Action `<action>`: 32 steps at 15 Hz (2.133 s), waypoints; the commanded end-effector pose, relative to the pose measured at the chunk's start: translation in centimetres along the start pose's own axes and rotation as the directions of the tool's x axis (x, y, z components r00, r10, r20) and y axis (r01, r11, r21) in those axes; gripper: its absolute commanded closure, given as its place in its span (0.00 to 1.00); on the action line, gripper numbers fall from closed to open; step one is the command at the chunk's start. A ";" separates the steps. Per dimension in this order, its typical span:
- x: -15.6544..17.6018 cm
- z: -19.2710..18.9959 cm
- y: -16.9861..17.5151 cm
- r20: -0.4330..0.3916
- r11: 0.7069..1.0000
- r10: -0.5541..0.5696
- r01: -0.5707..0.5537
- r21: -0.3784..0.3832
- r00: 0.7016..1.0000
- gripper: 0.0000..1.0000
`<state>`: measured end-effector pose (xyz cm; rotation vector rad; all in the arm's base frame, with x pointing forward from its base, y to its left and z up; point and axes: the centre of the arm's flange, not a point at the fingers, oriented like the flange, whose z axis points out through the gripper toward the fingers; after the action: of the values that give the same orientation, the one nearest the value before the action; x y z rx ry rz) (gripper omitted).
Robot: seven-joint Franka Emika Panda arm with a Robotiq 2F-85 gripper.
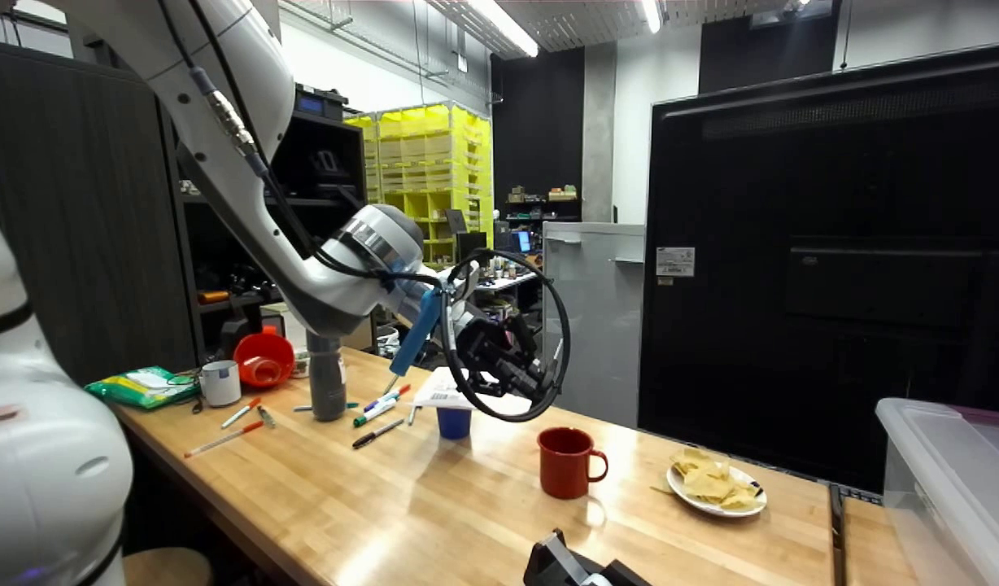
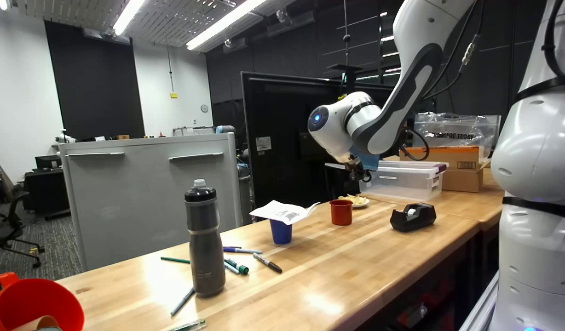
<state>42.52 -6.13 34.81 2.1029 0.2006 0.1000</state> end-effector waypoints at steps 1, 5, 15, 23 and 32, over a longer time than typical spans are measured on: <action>-0.6 0.0 -0.6 0.060 0.996 -0.065 0.068 -0.052 0.996 0.94; -0.5 1.1 -0.5 0.155 0.989 -0.032 0.054 -0.137 0.987 0.94; 2.1 3.1 -0.3 0.272 0.977 -0.103 0.148 -0.151 0.957 0.94; 4.2 4.1 0.3 0.345 0.964 0.012 0.080 -0.252 0.938 0.94; 5.9 6.4 1.0 0.469 0.929 0.049 0.132 -0.345 0.882 0.94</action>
<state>48.21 -10.92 32.40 1.7249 -0.0407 -0.3454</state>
